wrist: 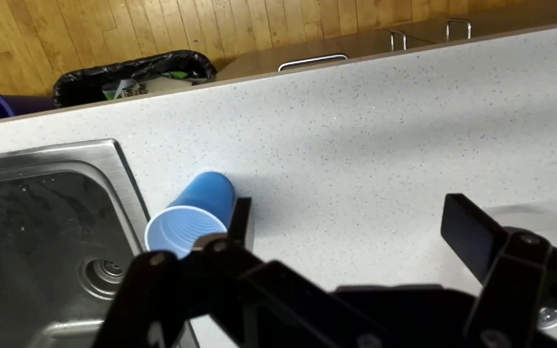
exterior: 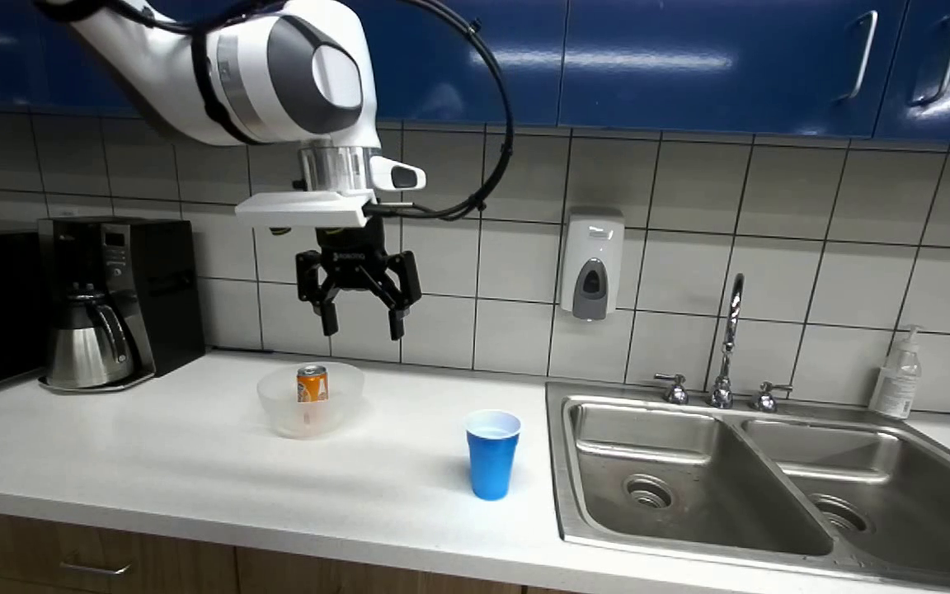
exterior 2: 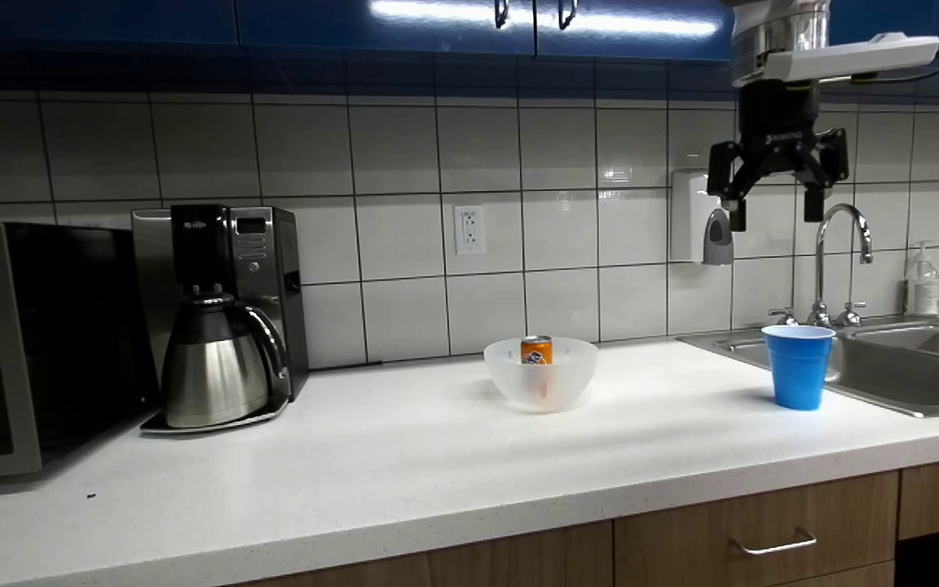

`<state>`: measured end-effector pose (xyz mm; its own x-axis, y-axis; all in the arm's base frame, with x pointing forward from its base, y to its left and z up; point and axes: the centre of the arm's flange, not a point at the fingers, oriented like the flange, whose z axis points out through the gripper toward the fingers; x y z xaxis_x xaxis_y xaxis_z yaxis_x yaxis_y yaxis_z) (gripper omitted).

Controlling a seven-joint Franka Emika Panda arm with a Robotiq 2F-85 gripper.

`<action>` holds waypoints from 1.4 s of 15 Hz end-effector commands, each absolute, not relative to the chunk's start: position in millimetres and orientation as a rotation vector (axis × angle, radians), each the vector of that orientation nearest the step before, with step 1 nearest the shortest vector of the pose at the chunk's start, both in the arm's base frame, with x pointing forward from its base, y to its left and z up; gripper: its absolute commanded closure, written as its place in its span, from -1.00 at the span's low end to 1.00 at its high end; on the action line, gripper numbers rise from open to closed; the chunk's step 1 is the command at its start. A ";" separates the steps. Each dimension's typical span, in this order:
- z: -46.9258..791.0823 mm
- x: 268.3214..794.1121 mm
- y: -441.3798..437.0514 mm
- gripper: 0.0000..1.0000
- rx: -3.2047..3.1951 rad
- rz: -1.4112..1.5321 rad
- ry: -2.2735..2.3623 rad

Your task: Pick up the orange fanta can from the clear bowl and put it on the kitchen counter

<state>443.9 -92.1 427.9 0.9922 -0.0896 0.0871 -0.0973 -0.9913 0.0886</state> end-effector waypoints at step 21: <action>324.6 543.3 -18.1 -1.00 3.167 0.127 0.151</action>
<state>519.7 -25.1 333.5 0.9959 0.0450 0.0779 0.0459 -0.9989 -0.0102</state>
